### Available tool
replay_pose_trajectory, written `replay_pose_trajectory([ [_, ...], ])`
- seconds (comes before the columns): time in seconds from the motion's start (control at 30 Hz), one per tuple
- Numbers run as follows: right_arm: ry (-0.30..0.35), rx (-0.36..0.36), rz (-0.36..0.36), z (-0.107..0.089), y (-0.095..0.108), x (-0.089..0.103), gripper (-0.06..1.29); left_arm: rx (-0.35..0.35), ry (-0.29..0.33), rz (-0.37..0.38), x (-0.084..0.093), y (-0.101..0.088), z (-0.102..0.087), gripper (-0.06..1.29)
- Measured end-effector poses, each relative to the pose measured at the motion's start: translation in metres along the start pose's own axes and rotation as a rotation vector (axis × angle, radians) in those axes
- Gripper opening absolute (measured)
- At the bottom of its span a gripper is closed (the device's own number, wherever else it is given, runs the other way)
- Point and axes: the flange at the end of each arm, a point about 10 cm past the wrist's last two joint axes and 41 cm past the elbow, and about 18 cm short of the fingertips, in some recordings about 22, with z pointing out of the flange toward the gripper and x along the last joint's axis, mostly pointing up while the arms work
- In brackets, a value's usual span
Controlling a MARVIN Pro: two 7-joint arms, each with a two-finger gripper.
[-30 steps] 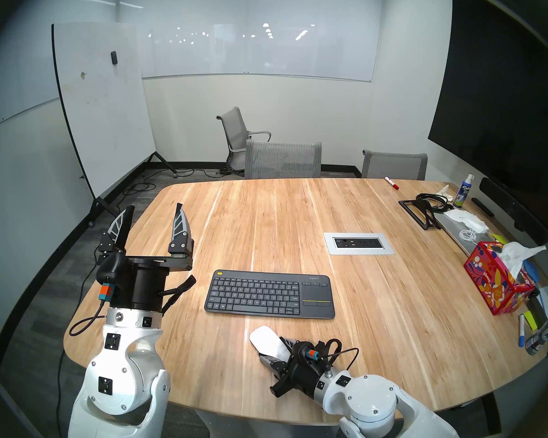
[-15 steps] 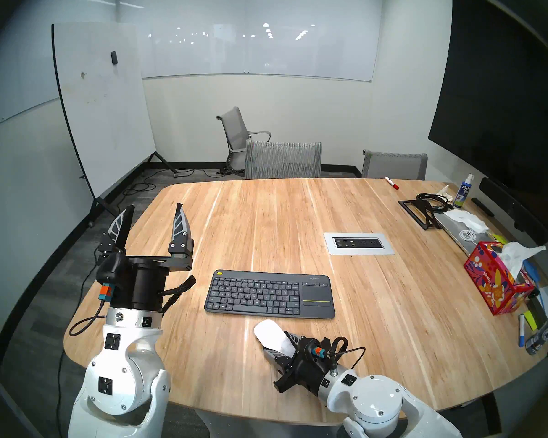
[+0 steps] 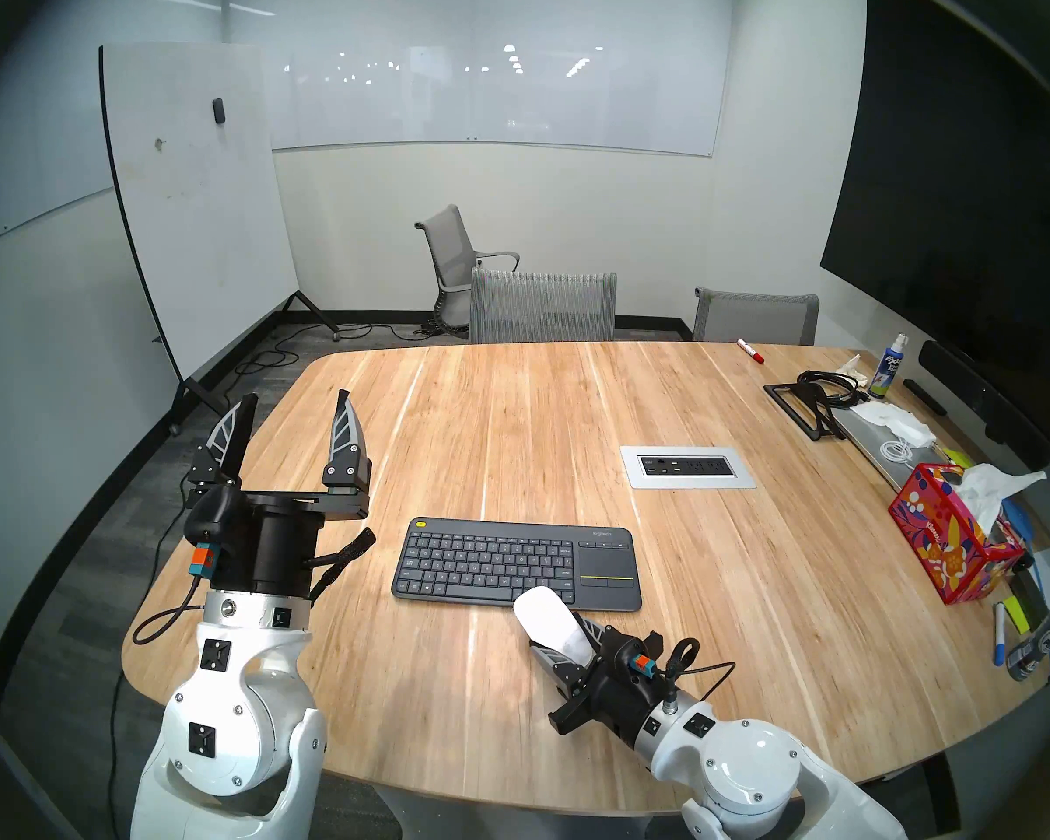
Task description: Put the mouse beside the keyboard
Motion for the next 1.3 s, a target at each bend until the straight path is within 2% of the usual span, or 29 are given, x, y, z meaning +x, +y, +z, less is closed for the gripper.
replay_pose_trajectory([
  [0.23,0.044,-0.076,0.032,-0.013,0.016,0.002,0.50,0.000,0.000,0.000,0.000,0.000,0.000,1.25],
  [0.73,0.110,-0.190,0.103,-0.049,0.035,-0.010,0.49,0.000,0.000,0.000,0.000,0.000,0.000,1.25],
  [1.1,0.119,-0.244,0.126,-0.069,0.049,-0.019,0.49,0.000,0.000,0.000,0.000,0.000,0.000,1.25],
  [1.3,0.109,-0.265,0.129,-0.071,0.059,-0.025,0.49,0.000,0.000,0.000,0.000,0.000,0.000,1.25],
])
